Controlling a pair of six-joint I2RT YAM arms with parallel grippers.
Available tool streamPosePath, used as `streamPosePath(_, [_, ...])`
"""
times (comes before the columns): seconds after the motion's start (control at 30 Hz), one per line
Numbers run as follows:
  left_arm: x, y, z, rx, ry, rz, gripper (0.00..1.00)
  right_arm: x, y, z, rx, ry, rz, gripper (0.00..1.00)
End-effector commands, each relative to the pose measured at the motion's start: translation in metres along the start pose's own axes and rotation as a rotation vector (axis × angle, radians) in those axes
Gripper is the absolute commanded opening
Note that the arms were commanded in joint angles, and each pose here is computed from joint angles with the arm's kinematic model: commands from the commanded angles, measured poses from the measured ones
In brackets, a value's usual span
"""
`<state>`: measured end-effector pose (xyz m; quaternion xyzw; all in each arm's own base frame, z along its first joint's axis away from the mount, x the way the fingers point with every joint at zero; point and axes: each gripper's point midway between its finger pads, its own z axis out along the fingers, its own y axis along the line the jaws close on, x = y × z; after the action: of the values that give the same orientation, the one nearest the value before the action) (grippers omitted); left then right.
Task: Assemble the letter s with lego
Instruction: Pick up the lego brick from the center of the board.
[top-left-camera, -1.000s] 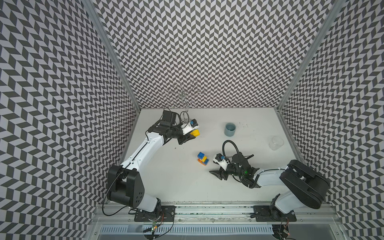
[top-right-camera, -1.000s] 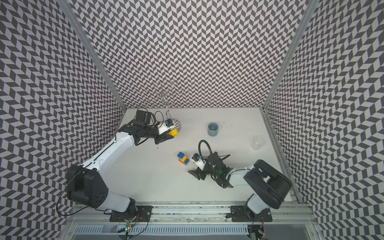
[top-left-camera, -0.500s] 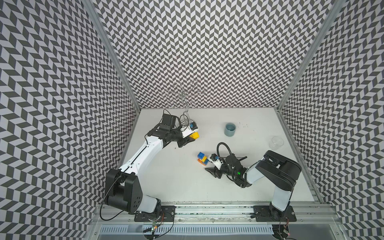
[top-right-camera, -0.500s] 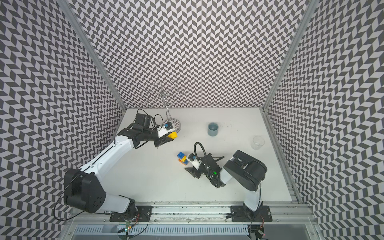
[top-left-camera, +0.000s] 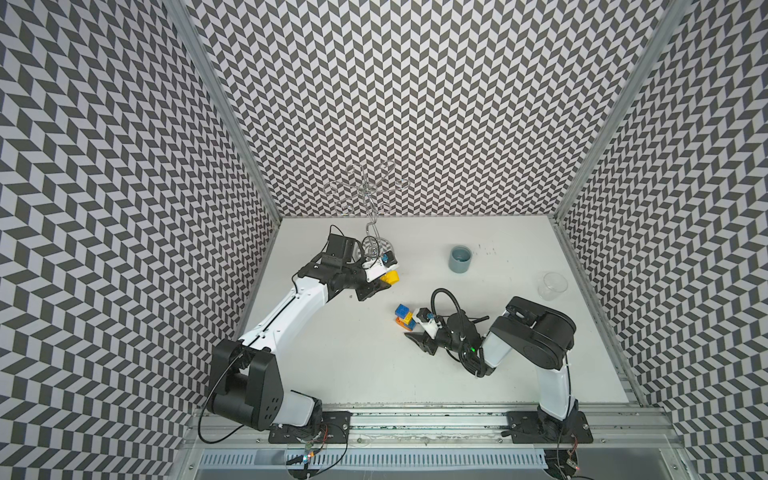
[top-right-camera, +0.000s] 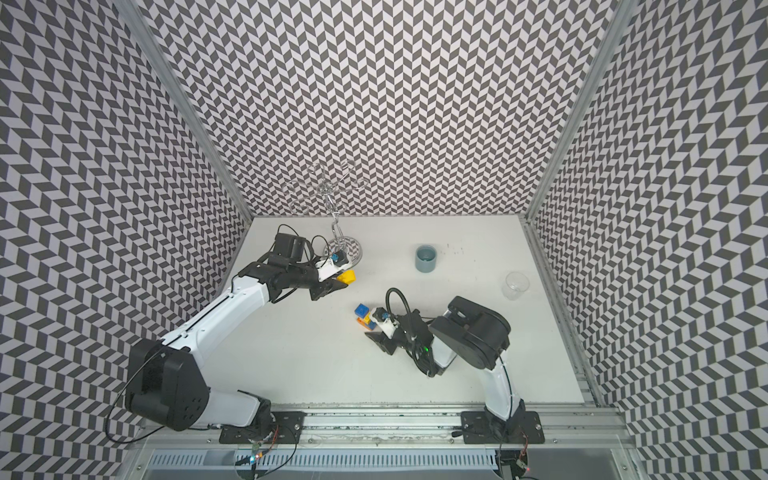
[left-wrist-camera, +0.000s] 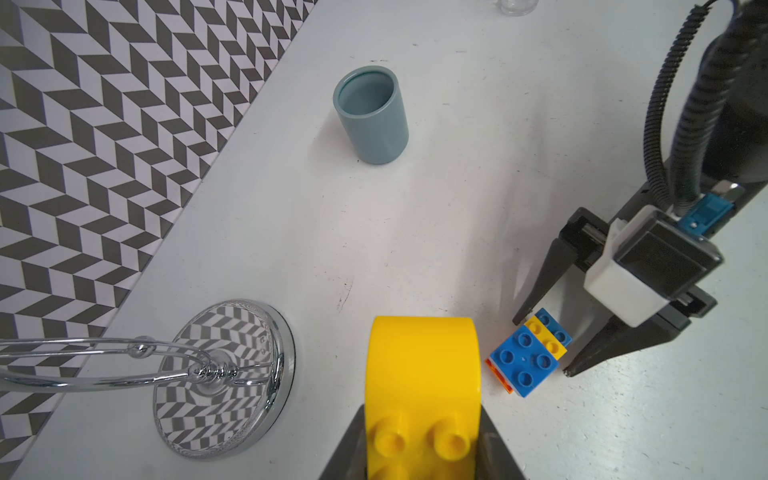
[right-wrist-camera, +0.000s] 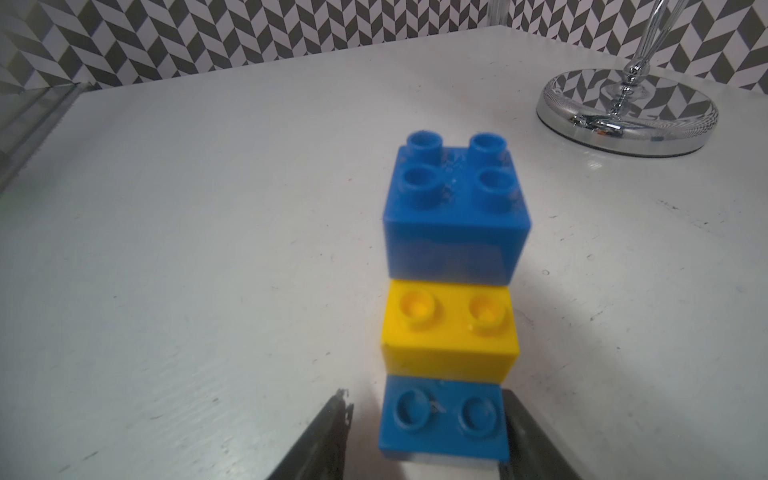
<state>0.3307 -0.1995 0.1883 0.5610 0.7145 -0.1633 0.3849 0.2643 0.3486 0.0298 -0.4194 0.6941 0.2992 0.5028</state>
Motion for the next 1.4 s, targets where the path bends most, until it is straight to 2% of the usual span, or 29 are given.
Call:
streamPosePath(0.0, [-0.008,-0.001,-0.005,-0.022,-0.024,0.025,0.13,-0.033,-0.003,-0.001,0.029,-0.159,-0.029,0.56])
streamPosePath(0.3, [-0.005,-0.005,-0.004,-0.022,-0.02,0.025,0.13,-0.047,-0.007,0.003,0.038,-0.192,-0.043,0.53])
streamPosePath(0.6, [-0.004,-0.005,-0.002,-0.019,-0.016,0.02,0.13,-0.038,-0.005,0.002,0.035,-0.18,-0.038,0.49])
streamPosePath(0.7, [-0.003,-0.006,-0.001,-0.015,-0.014,0.018,0.13,-0.039,-0.005,0.001,0.035,-0.186,-0.036,0.45])
streamPosePath(1.23, [-0.002,-0.006,0.003,-0.006,-0.007,0.015,0.14,-0.031,0.0,-0.003,0.011,-0.182,-0.023,0.46])
streamPosePath(1.37, [-0.002,-0.006,0.004,-0.004,-0.007,0.014,0.14,-0.032,0.0,-0.003,0.016,-0.188,-0.025,0.39])
